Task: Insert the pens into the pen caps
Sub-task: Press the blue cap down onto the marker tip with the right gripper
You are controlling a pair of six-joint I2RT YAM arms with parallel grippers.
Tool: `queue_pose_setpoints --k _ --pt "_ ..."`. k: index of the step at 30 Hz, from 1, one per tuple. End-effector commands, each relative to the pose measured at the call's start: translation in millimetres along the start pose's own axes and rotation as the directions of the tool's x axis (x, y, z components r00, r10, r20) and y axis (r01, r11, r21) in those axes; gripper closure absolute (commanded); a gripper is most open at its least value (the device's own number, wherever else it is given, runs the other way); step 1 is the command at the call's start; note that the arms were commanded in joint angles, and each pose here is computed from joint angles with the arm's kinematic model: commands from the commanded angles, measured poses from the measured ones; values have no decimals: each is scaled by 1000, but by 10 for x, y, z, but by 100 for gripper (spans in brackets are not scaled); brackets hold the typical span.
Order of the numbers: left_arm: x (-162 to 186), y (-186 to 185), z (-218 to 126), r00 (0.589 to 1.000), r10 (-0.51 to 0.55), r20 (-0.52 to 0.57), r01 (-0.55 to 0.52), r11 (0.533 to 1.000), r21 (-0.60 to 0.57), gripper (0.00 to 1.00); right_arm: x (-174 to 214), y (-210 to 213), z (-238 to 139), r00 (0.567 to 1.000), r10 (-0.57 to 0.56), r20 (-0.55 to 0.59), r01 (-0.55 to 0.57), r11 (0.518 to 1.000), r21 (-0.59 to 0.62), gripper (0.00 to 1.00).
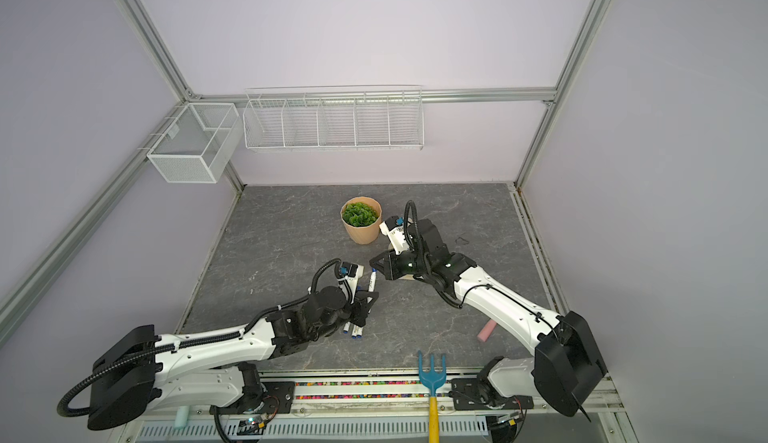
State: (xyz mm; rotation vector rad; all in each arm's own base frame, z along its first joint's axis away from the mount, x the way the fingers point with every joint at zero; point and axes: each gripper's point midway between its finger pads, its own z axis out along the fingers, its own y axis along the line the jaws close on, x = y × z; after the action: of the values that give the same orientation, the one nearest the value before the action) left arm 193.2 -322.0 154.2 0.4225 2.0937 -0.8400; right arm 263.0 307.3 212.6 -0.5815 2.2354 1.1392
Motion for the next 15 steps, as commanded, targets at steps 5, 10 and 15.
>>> queue_pose_setpoints --k 5,10,15 --pt "-559 -39 -107 975 -42 218 43 999 -2 100 13 94 -176 997 55 -57 -59 996 -73 93" --pt "-698 -5 -145 969 -30 246 39 999 -30 100 156 270 -246 984 86 -157 -110 982 -151 93" --pt "-714 -13 -138 971 -14 238 23 999 -37 100 385 314 -307 957 107 -270 -156 974 -165 93"
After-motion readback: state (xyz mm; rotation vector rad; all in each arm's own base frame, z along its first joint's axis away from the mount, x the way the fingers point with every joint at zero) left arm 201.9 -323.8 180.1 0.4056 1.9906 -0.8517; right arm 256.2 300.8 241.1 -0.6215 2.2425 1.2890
